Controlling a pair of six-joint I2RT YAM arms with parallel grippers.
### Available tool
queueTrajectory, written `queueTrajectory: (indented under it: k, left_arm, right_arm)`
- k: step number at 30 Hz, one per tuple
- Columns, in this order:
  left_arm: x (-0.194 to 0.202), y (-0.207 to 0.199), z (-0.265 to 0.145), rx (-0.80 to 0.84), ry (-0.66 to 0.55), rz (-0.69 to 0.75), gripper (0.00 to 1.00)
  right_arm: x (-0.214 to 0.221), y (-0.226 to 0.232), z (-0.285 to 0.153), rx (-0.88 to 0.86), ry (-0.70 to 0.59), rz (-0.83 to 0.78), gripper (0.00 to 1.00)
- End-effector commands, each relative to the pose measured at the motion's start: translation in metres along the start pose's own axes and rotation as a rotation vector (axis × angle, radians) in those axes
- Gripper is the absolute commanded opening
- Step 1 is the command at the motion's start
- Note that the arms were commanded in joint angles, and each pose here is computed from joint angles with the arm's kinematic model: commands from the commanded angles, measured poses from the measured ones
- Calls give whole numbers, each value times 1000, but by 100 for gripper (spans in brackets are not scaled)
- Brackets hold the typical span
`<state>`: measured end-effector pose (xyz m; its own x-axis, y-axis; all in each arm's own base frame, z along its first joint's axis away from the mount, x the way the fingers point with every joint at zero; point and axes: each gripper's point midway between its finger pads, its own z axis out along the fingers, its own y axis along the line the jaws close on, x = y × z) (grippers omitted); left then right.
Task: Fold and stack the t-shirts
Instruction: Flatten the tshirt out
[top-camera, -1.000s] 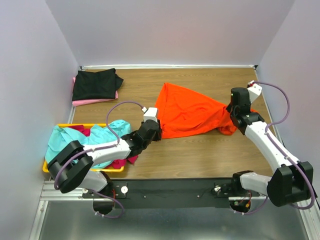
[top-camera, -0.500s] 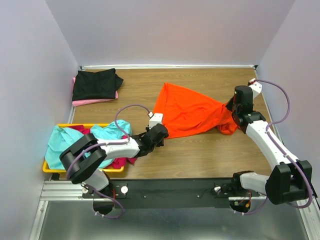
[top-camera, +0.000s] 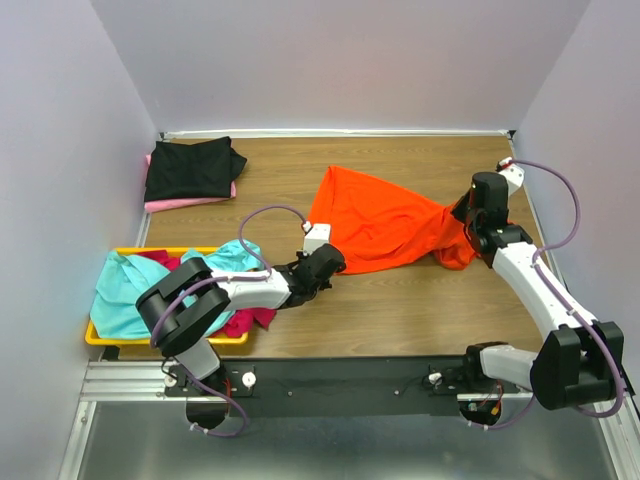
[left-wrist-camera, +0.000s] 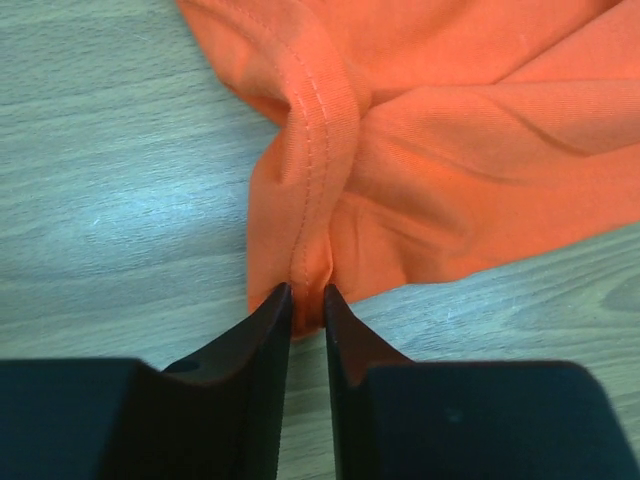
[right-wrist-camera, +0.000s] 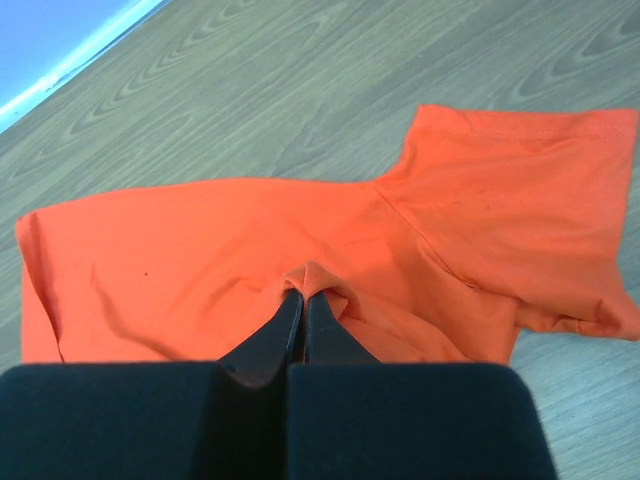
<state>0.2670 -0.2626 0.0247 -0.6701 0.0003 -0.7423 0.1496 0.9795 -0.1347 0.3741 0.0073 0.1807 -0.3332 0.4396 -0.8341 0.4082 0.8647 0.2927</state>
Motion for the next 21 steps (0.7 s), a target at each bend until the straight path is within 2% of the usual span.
queueTrajectory:
  k: [1,3,9,12,14,16,18,20,21]
  left_arm:
    - [4,13,-1,-65,-1,-5,25]
    - [4,15,-3,-67,-5,-7,24]
    - [3,21,-7,-84,-9,-7,0]
    - [-16,22,-16,-84,-62,-29,0]
    - [-34,24,-23,-76,-106,-50,0]
    - [-70,31,-38,-53,-191,-99,0]
    - [-111,40,-61,-4,-314,-172,0]
    - [-155,66,-74,26,-449,-249,0]
    - [-166,73,-87,75,-497,-273,0]
  right_arm:
    - [-4,0,-2,-21,-18,5,1]
    - [-6,-1,-4,-20,-23,7,1]
    - [-9,-4,-6,-17,-33,9,1]
    - [-16,-3,-10,-26,-51,10,1]
    - [-22,-1,-12,-33,-64,4,1]
    - [-32,5,-15,-51,-79,4,1]
    - [-34,11,-15,-75,-74,1,1]
    - [-37,16,-13,-92,-67,-3,1]
    - [-33,19,-9,-98,-49,-10,1]
